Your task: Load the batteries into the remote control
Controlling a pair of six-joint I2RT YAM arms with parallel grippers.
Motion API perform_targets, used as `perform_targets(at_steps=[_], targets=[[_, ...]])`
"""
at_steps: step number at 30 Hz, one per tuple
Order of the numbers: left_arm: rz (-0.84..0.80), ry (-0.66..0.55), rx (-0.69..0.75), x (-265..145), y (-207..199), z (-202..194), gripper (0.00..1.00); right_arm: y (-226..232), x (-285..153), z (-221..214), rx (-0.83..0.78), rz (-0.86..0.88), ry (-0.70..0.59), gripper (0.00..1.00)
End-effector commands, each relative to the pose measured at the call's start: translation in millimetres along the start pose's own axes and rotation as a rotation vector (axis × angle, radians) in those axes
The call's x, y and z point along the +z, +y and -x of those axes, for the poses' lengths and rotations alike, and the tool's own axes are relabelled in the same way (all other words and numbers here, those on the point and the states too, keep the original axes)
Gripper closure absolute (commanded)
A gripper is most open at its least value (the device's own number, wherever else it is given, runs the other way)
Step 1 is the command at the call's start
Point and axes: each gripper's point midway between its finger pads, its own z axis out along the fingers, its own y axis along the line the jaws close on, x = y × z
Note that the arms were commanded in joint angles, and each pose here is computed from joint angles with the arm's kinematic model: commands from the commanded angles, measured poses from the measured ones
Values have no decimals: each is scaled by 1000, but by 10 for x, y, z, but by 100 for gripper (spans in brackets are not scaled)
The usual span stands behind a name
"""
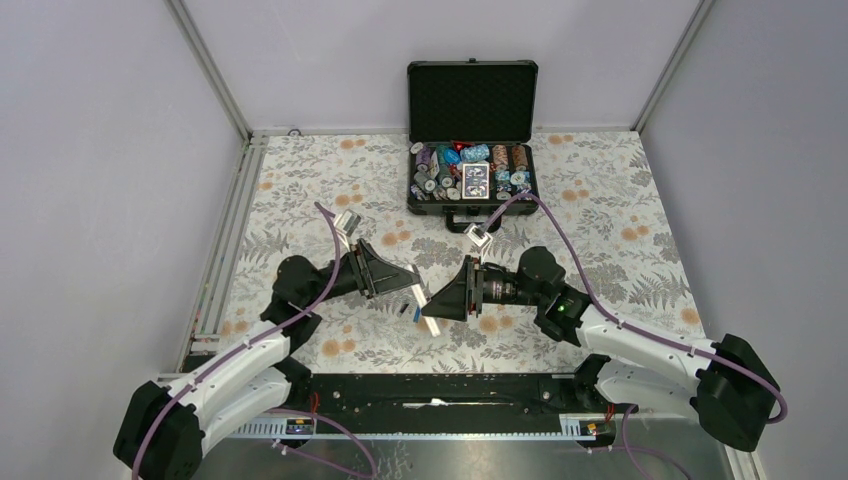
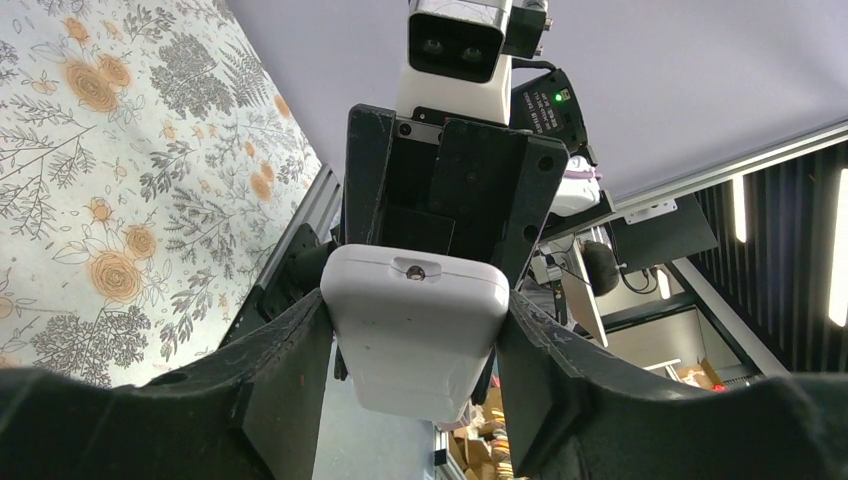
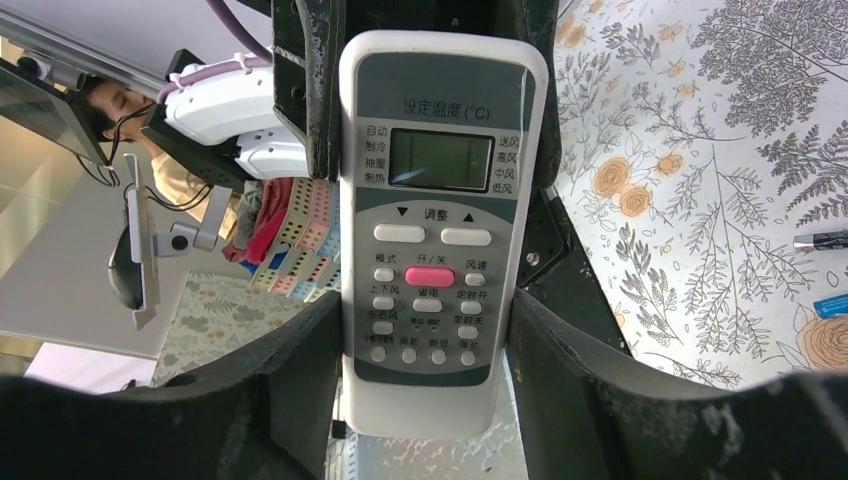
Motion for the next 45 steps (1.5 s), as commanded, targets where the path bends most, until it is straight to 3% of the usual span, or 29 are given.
perform_targets(at_steps=[1,6,10,13,22,30,45], targets=[[-104,13,43,-19,-255,-15,98,18,3,123,-55,-13,-43,87],[-52,-45,34,-26,-168,56,100,-86,-84,106,-80,-91,-53,41],[46,-110,39,-52,-36,145,100,-197,-209,84,-112,-178,-65,22],[111,-159,42,-86,29,218,100,-262,-310,93,-152,-237,-81,14],[264,-254,-26,-158,312,342,100,-294,-342,52,-254,-282,-46,8],[337,-253,-62,-161,487,338,100,-244,-62,-5,-461,-394,41,7],[358,-237,-49,-163,505,329,100,-616,132,11,-618,-647,109,12]])
